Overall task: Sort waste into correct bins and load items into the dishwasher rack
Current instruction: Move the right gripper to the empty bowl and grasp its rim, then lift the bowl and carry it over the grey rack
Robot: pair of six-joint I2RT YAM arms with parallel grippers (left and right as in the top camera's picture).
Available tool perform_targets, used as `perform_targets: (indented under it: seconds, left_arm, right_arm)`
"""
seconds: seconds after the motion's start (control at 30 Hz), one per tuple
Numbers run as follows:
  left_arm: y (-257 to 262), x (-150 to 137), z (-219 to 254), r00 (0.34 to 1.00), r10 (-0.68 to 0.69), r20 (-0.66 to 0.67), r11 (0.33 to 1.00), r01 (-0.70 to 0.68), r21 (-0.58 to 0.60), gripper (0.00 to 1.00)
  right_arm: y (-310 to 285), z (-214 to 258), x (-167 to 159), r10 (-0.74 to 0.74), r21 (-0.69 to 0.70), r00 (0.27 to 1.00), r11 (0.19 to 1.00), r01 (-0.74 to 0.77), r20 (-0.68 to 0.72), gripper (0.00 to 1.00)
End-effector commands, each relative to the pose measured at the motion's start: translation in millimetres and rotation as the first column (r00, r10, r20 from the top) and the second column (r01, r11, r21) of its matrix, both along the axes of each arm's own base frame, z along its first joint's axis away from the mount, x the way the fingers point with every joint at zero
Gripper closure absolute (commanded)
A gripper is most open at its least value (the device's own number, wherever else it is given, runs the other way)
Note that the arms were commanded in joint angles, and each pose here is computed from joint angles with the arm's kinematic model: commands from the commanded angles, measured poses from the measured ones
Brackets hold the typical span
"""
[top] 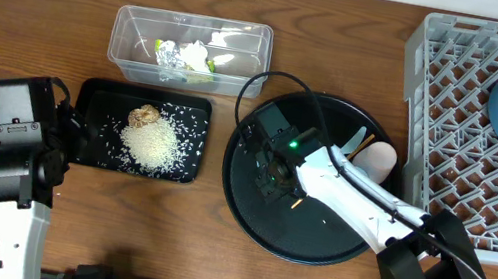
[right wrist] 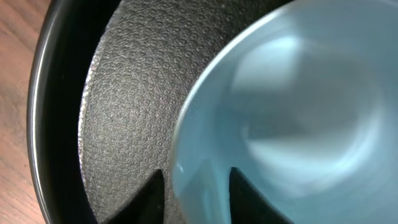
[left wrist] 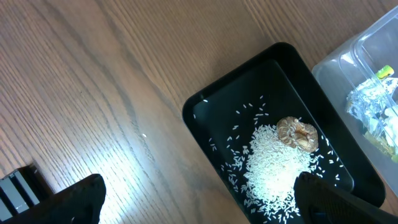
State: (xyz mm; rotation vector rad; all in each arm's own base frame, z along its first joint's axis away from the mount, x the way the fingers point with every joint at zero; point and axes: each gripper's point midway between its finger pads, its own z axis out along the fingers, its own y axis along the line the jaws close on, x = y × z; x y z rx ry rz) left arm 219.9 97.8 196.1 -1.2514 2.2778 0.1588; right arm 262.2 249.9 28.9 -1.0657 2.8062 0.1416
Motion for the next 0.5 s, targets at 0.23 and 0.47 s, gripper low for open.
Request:
perform_targets:
  seconds: [0.23,0.47]
  left_arm:
    - [1.4,0.4,2.5,1.0,0.009,0.004,1.0,-0.009,0.0,0.02]
    - [1.5,0.4,2.6,1.0,0.01,0.005,1.0,-0.01,0.0,0.02]
  right_arm:
    - [20.7,18.4,3.6,-0.019,0.089,1.0,0.996,0.021,-0.02,0.99]
    - [34.3,48.9,6.8,-0.03,0.19,0.999,0.981,0.037,-0.038,0.99]
